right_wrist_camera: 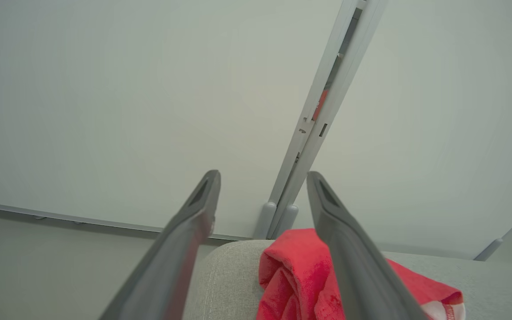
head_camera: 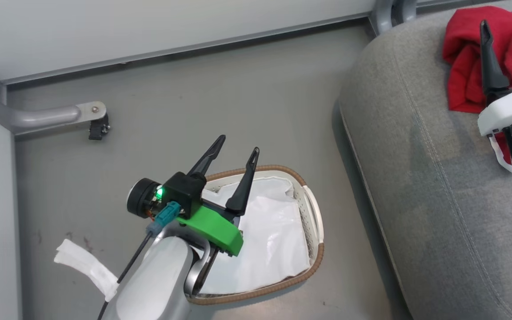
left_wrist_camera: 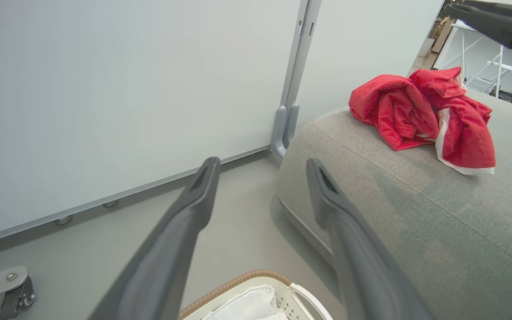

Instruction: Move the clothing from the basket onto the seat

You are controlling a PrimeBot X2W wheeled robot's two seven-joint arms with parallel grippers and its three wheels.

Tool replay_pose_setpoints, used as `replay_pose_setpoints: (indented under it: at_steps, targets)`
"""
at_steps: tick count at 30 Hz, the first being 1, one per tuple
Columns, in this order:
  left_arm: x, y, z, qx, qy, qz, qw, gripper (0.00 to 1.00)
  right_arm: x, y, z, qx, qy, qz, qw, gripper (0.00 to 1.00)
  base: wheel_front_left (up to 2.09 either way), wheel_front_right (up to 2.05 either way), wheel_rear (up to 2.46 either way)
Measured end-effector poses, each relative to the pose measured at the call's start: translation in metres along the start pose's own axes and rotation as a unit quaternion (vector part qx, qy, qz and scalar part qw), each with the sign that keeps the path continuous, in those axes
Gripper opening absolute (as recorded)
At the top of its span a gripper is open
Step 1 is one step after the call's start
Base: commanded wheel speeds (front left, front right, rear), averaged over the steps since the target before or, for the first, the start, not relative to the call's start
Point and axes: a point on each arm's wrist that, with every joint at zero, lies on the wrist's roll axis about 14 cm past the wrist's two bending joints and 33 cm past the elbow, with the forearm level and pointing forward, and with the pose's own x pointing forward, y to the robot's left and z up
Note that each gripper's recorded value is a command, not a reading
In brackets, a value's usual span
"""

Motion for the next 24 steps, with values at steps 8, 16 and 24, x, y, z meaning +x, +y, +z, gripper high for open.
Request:
replay_pose_setpoints:
  at_steps: [8,16,24]
  targets:
    - [-0.054,0.059,0.028,0.002,-0.036,0.139,0.99,1.0,-0.012,0.062,0.01,0.091,-0.02,0.026,0.995,1.0,0.0,0.0,0.0]
    - [-0.122,0.097,0.036,0.009,-0.052,0.251,0.967,1.0,-0.045,0.105,0.01,0.164,-0.016,0.034,0.986,1.0,0.0,0.0,0.0]
    - [-0.169,0.103,0.027,0.002,-0.047,0.302,0.952,1.0,-0.091,0.119,-0.011,0.172,0.021,0.04,0.984,1.0,0.0,0.0,0.0]
